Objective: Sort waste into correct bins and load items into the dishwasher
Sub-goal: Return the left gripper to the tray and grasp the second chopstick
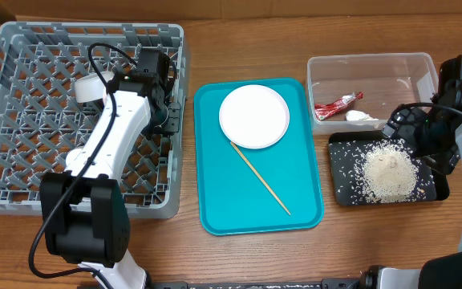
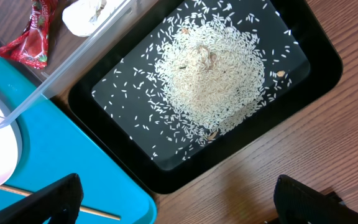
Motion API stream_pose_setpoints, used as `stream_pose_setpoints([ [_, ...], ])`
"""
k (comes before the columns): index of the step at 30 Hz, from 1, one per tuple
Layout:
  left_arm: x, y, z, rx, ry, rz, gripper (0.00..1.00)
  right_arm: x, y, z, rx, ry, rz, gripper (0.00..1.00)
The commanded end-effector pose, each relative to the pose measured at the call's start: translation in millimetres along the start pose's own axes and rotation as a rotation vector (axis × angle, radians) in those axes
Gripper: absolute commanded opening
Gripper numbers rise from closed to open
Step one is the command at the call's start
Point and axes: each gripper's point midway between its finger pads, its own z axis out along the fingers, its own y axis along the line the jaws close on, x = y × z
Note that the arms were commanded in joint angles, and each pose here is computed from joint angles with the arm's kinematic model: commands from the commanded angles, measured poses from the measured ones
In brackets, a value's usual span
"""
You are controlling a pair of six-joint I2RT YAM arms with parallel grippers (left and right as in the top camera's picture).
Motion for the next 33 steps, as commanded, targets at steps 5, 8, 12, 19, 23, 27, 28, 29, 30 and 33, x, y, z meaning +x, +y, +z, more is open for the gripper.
stream_pose_setpoints([
  [5,-9,1,-10,0.001,-0.03,-0.014,0.27,-4,-1,-5,0.0,-0.022,-0.004,1.0],
  [8,-21,1,-38,0.011,-0.08,-0.018,0.27,-4,-1,-5,0.0,-0.022,-0.005,1.0],
  [12,-33,-38,-75,0.218,-0.135,0.007,0.33,-4,-1,-5,-0.001,-0.023,-0.004,1.0],
  [19,-15,-119,-92,0.466,-0.043,-0.111,0.41,-4,-1,-5,0.0,-0.023,-0.005,1.0],
  [23,18,-161,-76,0.459,0.081,-0.224,0.48,-4,-1,-5,0.0,-0.022,-0.005,1.0],
  [27,45,-185,-51,0.349,0.133,-0.315,0.52,-4,-1,-5,0.0,-0.022,-0.005,1.0],
  [28,50,-189,-46,0.325,0.139,-0.328,0.5,-4,-1,-5,0.0,-0.023,-0.005,1.0],
  [29,61,-196,-35,0.271,0.142,-0.345,0.49,-4,-1,-5,0.0,-0.023,-0.005,1.0],
  [30,65,-201,-30,0.252,0.138,-0.344,0.49,-4,-1,-5,0.0,-0.023,-0.005,1.0],
  [33,74,-211,-16,0.203,0.12,-0.316,0.49,-4,-1,-5,0.0,-0.023,-0.005,1.0],
])
